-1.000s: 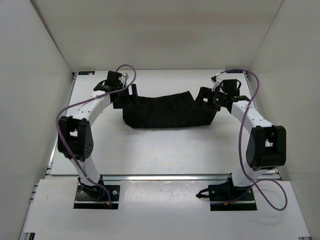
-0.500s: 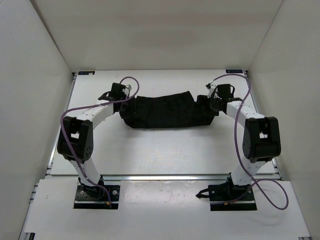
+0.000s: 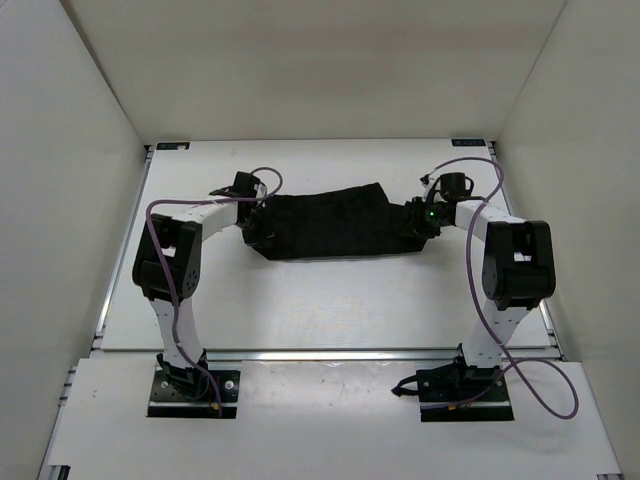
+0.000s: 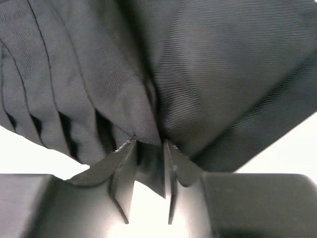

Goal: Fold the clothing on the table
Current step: Fold the skirt

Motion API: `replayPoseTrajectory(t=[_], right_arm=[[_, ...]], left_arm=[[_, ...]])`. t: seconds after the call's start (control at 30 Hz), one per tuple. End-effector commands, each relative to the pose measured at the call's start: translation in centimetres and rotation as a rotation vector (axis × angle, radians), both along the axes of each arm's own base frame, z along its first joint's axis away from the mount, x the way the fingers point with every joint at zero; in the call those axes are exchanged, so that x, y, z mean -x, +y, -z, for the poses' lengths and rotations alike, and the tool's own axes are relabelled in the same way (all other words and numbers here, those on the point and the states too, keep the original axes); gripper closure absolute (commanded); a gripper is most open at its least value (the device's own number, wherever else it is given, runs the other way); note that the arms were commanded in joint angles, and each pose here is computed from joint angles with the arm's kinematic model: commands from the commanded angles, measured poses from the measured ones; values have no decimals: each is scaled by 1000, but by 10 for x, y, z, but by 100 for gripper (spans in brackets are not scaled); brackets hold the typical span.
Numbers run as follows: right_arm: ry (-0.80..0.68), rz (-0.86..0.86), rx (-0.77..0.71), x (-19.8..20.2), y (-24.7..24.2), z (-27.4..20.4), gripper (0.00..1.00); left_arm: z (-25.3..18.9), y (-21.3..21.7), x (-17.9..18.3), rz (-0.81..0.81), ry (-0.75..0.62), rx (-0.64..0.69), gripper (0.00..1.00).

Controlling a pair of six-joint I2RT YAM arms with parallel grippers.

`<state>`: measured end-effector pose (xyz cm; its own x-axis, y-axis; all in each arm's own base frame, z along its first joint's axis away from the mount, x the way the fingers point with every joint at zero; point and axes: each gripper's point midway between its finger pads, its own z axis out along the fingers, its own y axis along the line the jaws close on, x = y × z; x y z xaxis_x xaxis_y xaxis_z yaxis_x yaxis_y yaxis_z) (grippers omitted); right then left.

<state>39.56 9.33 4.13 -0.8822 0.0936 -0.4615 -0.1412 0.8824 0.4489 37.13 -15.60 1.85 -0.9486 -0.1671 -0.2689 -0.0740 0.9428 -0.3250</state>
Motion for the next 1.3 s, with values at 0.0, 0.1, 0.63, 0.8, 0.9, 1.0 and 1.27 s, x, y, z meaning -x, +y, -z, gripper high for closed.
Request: replayPoseTrajectory(t=[0.0, 0.1, 0.63, 0.8, 0.9, 1.0, 1.27], right_arm=[[-23, 26, 23, -10, -11, -5, 84], [-8, 13, 35, -6, -9, -1, 100], [-191, 39, -105, -15, -10, -68, 28], [-234, 3, -132, -29, 3, -72, 21], [-224, -31, -145, -35, 12, -66, 25], [-189, -85, -130, -30, 30, -50, 26], [-148, -116, -73, -34, 35, -24, 39]], left_arm=[[-13, 17, -12, -47, -17, -43, 94], [-11, 20, -13, -55, -10, -55, 100], [-93, -2, -35, -40, -246, 63, 40], [-103, -20, -47, -19, -311, 177, 35], [-93, -33, -43, 13, -298, 189, 37], [-78, -39, -40, 13, -278, 200, 37], [-42, -40, -34, -26, -219, 247, 63]])
